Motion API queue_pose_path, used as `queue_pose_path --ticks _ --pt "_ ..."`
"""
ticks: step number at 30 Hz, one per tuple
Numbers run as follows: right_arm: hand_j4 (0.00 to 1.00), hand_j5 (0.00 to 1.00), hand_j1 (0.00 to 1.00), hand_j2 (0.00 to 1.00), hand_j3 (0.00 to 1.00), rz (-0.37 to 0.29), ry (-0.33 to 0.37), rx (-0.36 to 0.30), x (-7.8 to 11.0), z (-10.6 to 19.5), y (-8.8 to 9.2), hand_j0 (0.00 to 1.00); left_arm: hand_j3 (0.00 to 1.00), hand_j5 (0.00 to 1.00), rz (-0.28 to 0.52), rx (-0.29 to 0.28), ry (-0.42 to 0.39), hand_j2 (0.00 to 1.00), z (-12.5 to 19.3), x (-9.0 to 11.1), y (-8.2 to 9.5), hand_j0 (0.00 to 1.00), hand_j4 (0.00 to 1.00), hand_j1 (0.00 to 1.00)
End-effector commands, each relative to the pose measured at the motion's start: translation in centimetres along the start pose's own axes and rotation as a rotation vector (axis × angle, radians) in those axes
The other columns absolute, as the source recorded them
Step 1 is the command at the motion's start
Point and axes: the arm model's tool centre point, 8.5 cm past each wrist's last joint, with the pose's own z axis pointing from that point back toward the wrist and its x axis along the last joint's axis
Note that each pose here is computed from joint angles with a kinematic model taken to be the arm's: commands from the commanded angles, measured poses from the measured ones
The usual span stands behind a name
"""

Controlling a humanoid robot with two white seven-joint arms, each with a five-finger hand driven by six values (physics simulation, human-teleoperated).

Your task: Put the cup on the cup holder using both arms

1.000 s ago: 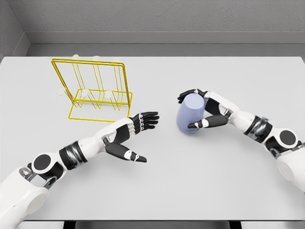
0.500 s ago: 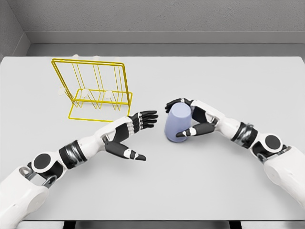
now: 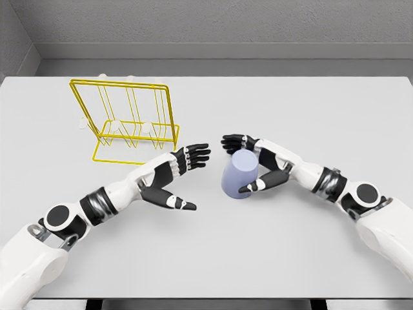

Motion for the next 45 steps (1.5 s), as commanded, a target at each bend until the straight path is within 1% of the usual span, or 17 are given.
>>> queue_pose_path --ticks 1,7,12,16,20,21,23,25,26,28,30,31,32,34,37,42,45 --pt "1.00 1.00 1.00 1.00 1.00 0.007 0.007 -0.008 0.1 0.6 -0.5 1.00 1.00 1.00 0.019 0.005 -0.006 1.00 -0.4 -0.4 -0.1 1.00 1.00 1.00" --pt "1.00 1.00 1.00 1.00 1.00 0.048 0.068 -0.027 0.5 3.6 -2.3 1.00 1.00 1.00 -0.029 0.029 -0.008 1.00 -2.0 -0.9 -0.2 1.00 1.00 1.00" --pt "1.00 1.00 1.00 1.00 1.00 0.082 0.117 -0.048 0.9 6.0 -3.8 1.00 1.00 1.00 -0.148 0.041 -0.027 1.00 -2.4 -0.9 -0.1 1.00 1.00 1.00" --pt "1.00 1.00 1.00 1.00 1.00 0.181 0.192 -0.109 3.6 10.2 -7.5 1.00 1.00 1.00 -0.100 0.072 -0.043 1.00 -4.4 -1.8 0.1 1.00 1.00 1.00" --pt "1.00 1.00 1.00 1.00 1.00 0.302 0.199 -0.139 7.6 12.8 -10.6 1.00 1.00 1.00 -0.080 0.074 -0.035 1.00 -5.9 -2.6 -0.1 1.00 1.00 1.00" --pt "1.00 1.00 1.00 1.00 1.00 0.365 0.156 -0.129 8.7 13.6 -10.7 1.00 1.00 1.00 -0.071 0.078 -0.028 1.00 -6.3 -3.1 -0.3 1.00 1.00 1.00" --pt "1.00 1.00 1.00 1.00 1.00 0.358 0.199 -0.049 6.9 14.2 -8.9 1.00 1.00 1.00 -0.066 0.073 -0.029 1.00 -6.7 -3.2 -0.4 1.00 1.00 1.00" --pt "1.00 1.00 1.00 1.00 1.00 0.382 0.199 -0.045 7.5 14.0 -9.1 1.00 1.00 1.00 -0.059 0.071 -0.033 1.00 -6.9 -3.2 -0.6 1.00 1.00 1.00" --pt "1.00 1.00 1.00 1.00 1.00 0.420 0.182 -0.054 9.0 13.4 -10.2 1.00 1.00 1.00 -0.059 0.074 -0.033 1.00 -6.9 -3.2 -0.5 1.00 1.00 1.00" --pt "1.00 1.00 1.00 1.00 1.00 0.691 0.325 -0.011 10.9 13.9 -12.4 1.00 1.00 1.00 -0.055 0.081 -0.021 1.00 -6.7 -3.6 -0.3 1.00 1.00 1.00" --pt "1.00 1.00 1.00 1.00 1.00 1.041 0.397 -0.180 13.0 15.0 -14.8 1.00 1.00 1.00 -0.048 0.085 -0.015 1.00 -6.7 -3.8 -0.2 1.00 1.00 1.00" --pt "1.00 1.00 1.00 1.00 1.00 1.118 0.360 -0.253 13.6 14.9 -15.1 1.00 1.00 1.00 -0.049 0.085 -0.016 1.00 -6.7 -3.8 -0.2 1.00 1.00 1.00" --pt "1.00 1.00 1.00 1.00 1.00 1.136 0.317 -0.298 14.3 14.7 -15.1 1.00 1.00 1.00 -0.049 0.084 -0.015 1.00 -6.7 -3.8 -0.3 1.00 1.00 1.00" --pt "1.00 1.00 1.00 1.00 1.00 1.144 0.278 -0.274 14.8 13.5 -14.3 1.00 1.00 1.00 -0.048 0.073 -0.023 1.00 -7.1 -3.7 -0.7 1.00 1.00 1.00" --pt "1.00 1.00 1.00 1.00 1.00 1.137 0.288 -0.203 14.3 12.7 -13.5 1.00 1.00 1.00 -0.043 0.058 -0.038 1.00 -7.7 -3.5 -1.4 1.00 1.00 1.00" --pt "1.00 1.00 1.00 1.00 1.00 1.128 0.286 -0.253 14.4 12.9 -14.4 1.00 1.00 1.00 -0.046 0.055 -0.039 1.00 -8.1 -3.5 -1.6 1.00 1.00 1.00" --pt "1.00 1.00 1.00 1.00 1.00 1.118 0.303 -0.210 13.3 12.5 -13.7 1.00 1.00 1.00 -0.053 0.050 -0.041 1.00 -8.4 -3.5 -1.9 1.00 1.00 1.00"
